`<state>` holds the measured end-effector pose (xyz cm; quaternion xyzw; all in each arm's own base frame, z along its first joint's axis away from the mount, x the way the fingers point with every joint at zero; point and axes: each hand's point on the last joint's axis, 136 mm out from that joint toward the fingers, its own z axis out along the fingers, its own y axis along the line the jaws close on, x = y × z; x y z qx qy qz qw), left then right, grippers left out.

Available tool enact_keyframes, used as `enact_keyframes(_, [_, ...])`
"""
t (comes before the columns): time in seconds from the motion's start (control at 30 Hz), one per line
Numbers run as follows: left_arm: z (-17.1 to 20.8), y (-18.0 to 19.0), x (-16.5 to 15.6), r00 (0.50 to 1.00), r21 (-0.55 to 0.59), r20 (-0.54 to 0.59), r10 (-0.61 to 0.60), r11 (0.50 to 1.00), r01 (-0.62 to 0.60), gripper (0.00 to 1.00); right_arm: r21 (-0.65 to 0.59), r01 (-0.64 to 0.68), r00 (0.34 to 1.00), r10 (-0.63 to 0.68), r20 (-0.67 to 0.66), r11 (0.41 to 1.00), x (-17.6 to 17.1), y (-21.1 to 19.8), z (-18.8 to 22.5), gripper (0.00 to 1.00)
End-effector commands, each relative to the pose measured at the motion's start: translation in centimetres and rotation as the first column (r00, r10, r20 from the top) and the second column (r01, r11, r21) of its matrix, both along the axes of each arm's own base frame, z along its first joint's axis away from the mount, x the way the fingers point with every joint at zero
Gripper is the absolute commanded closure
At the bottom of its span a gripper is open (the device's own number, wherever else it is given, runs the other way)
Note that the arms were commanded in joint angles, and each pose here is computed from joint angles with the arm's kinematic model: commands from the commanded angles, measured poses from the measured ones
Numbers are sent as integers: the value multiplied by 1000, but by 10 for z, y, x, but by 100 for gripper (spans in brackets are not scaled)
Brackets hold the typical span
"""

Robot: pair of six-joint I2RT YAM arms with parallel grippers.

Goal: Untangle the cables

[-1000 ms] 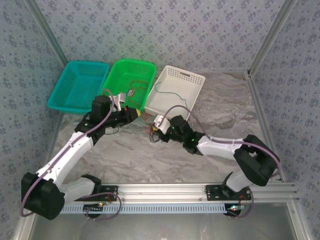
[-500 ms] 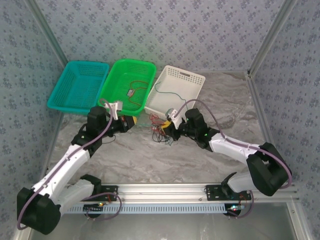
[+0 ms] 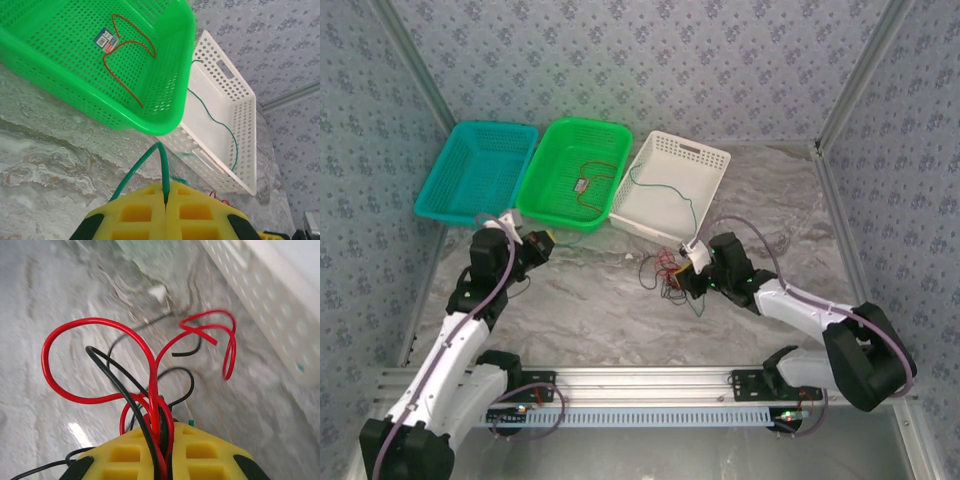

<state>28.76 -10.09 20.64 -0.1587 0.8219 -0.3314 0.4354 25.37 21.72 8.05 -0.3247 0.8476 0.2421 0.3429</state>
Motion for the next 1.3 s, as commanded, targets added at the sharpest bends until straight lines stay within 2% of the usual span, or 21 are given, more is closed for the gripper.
enact_keyframes(0.0, [12, 3, 5, 999, -17, 21, 27, 1000, -27, 100, -49, 73, 997, -73, 2, 996, 2, -14, -2, 95])
enact_keyframes(0.1, [23, -7, 6, 998, -47, 56, -24, 999, 27, 100, -46, 92, 996, -91, 15, 995, 4, -15, 1, 94])
enact_keyframes(0.17, [29, -14, 6, 996, -65, 65, -62, 996, 66, 100, -35, 95, 995, -94, 15, 995, 5, -13, 4, 89])
enact_keyframes(0.37, [35, -21, 8, 993, -63, 55, -101, 993, 104, 100, 2, 163, 985, -163, 47, 987, 10, -14, 21, 39])
enact_keyframes(0.47, [40, -24, 9, 991, -70, 72, -117, 990, 122, 100, 8, 217, 974, -217, 61, 976, 11, -21, 32, 23])
enact_keyframes(0.53, [44, -25, 9, 990, -66, 76, -122, 990, 127, 100, 8, 249, 966, -249, 65, 968, 11, -27, 36, 5])
enact_keyframes(0.57, [45, -24, 10, 990, -58, 70, -121, 990, 125, 100, 9, 271, 960, -271, 71, 962, 11, -31, 39, 0])
enact_keyframes(0.8, [49, -23, 14, 996, 15, 29, -83, 996, 82, 100, -1, 469, 881, -468, 73, 883, 19, -62, 57, 0])
enact_keyframes(0.97, [53, -32, 20, 996, 103, 20, -83, 991, 81, 100, 60, 636, 769, -638, 35, 770, 29, -79, 66, 0])
enact_keyframes(1.2, [69, -50, 39, 994, 169, 38, -106, 981, 98, 100, 137, 725, 683, -730, -18, 675, 39, -84, 83, 0])
enact_keyframes(1.27, [78, -59, 46, 992, 210, 56, -109, 973, 95, 100, 128, 767, 636, -771, -22, 629, 40, -93, 84, 0])
